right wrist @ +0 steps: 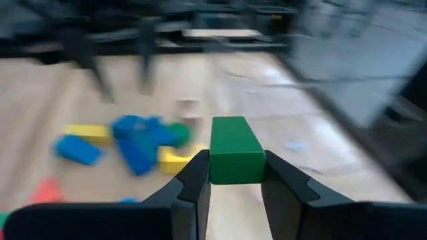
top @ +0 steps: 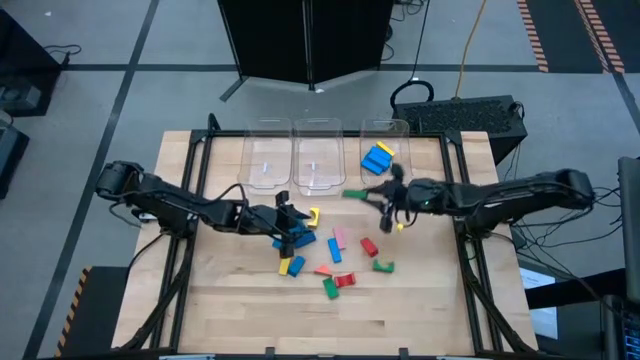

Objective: Sort blocks by size
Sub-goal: Put the green rectangular block into the right transparent bin

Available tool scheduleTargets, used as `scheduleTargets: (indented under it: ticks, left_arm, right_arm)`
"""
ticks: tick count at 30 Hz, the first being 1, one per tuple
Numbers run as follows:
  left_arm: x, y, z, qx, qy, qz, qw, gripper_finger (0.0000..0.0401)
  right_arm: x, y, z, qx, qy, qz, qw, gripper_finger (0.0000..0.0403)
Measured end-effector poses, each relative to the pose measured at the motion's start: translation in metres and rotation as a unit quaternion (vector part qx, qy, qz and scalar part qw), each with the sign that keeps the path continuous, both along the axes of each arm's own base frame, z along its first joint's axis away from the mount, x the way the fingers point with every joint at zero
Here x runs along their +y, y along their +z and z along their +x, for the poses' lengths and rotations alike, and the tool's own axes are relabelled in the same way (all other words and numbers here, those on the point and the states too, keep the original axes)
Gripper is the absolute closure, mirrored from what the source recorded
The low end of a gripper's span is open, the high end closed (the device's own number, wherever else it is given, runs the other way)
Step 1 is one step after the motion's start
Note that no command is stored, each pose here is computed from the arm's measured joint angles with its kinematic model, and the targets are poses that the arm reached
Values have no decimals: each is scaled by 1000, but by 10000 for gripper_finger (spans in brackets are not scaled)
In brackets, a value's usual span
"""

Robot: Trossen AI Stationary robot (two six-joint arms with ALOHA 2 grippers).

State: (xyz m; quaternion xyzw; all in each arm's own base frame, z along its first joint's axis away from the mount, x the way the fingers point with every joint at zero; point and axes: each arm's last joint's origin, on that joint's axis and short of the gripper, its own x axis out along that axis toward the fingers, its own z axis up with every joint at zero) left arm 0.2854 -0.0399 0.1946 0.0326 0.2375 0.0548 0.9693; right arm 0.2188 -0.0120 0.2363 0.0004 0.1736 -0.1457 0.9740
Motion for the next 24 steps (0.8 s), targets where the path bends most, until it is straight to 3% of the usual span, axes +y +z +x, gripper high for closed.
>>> scheduleTargets:
  ticks: [4,11,24]
  left_arm:
    - [-1,-9,-5,12,5,-10,1000,216]
    - [-1,-13,-8,18,12,-11,1000,216]
    - [0,-13,-8,18,16,-2,1000,216]
  right_arm:
    - [-20,5,-22,33,-89,-19,995,312]
    - [-53,-4,-41,100,-173,-12,980,312]
    - [-105,-34,-30,131,-168,51,976,306]
